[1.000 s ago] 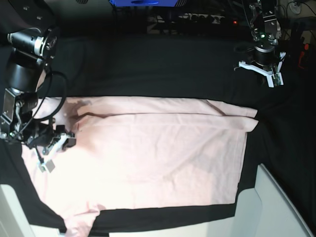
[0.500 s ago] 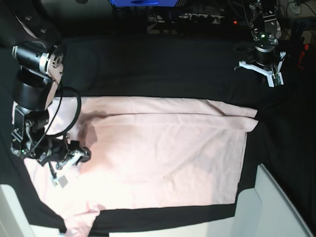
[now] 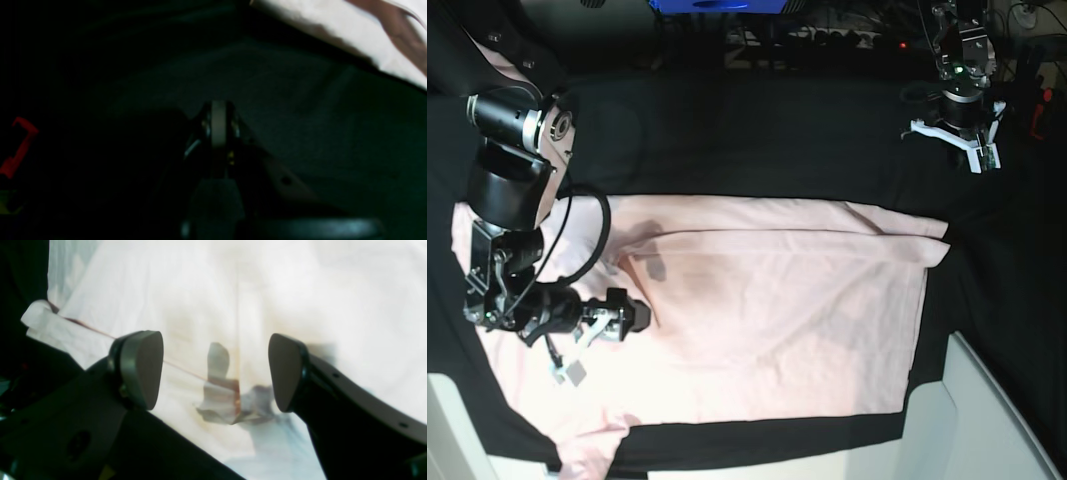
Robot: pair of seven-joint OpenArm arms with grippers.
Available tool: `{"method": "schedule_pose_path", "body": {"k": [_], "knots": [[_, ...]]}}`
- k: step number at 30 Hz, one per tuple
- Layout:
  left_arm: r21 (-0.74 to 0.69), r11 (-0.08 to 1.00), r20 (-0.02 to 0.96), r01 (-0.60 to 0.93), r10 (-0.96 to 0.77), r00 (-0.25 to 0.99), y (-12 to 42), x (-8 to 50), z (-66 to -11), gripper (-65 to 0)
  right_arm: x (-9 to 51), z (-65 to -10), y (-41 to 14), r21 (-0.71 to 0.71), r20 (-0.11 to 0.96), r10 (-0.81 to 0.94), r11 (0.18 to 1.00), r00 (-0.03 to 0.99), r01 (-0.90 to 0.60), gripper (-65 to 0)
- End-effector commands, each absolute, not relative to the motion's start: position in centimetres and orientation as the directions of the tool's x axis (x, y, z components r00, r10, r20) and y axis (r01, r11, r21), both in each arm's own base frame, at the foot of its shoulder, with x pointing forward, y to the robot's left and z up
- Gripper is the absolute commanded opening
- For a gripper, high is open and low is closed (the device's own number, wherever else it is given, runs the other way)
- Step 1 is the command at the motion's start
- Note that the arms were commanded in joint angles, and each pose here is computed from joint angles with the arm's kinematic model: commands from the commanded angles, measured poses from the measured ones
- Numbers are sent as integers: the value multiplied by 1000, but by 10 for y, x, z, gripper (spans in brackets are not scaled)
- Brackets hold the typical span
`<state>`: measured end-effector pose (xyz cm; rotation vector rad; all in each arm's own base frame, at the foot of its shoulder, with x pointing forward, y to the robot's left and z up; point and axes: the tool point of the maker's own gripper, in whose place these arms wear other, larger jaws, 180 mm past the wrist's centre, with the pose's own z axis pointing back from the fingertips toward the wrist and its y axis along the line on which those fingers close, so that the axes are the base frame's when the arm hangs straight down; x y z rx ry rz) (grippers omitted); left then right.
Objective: Fold the T-shirt properly
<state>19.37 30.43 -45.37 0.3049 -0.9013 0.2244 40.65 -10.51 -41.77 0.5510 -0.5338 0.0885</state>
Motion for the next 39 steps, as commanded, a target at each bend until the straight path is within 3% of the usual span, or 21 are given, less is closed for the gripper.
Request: {"method": "schedule_pose_path", "body": {"k": [1,5,12,14,16,19,22,32,39], "knots": [[173,932,817,-317,44,574,308,200,-444,-650,429,-390,-114,452,583,-76,857,809,-245,-192],[173,932,817,-317,44,574,308,200,-444,-650,424,-372,-144,378,651,-87,899,754,-223,-222],[171,932,818,-319,47,574,308,200,-444,-635,342,-386,-259,367,614,-351,920,707,138,-177],[171,932,817,-319,47,575,308,199,-444,-591,310,-395,-287,354,599,-417,904,684,241,-176],[162,932,818,-324,57,573,307,199,-445,-506,284,-403,-305,348,586,-464,884,665,311,-176],[52,907,833,-418,191,519,311,194,-445,-349,253,-415,-319,334,565,-484,875,668,352,-174],[-87,862,835,-499,337,435,318,194,-442,-269,229,-427,-324,321,533,-504,863,679,389,-174],[-290,811,795,-508,499,344,303,230,-446,-265,201,-469,-305,379,403,-552,827,730,416,-174],[-317,808,751,-497,534,388,282,256,-475,-265,194,-488,-296,417,381,-590,797,712,437,-176]]}}
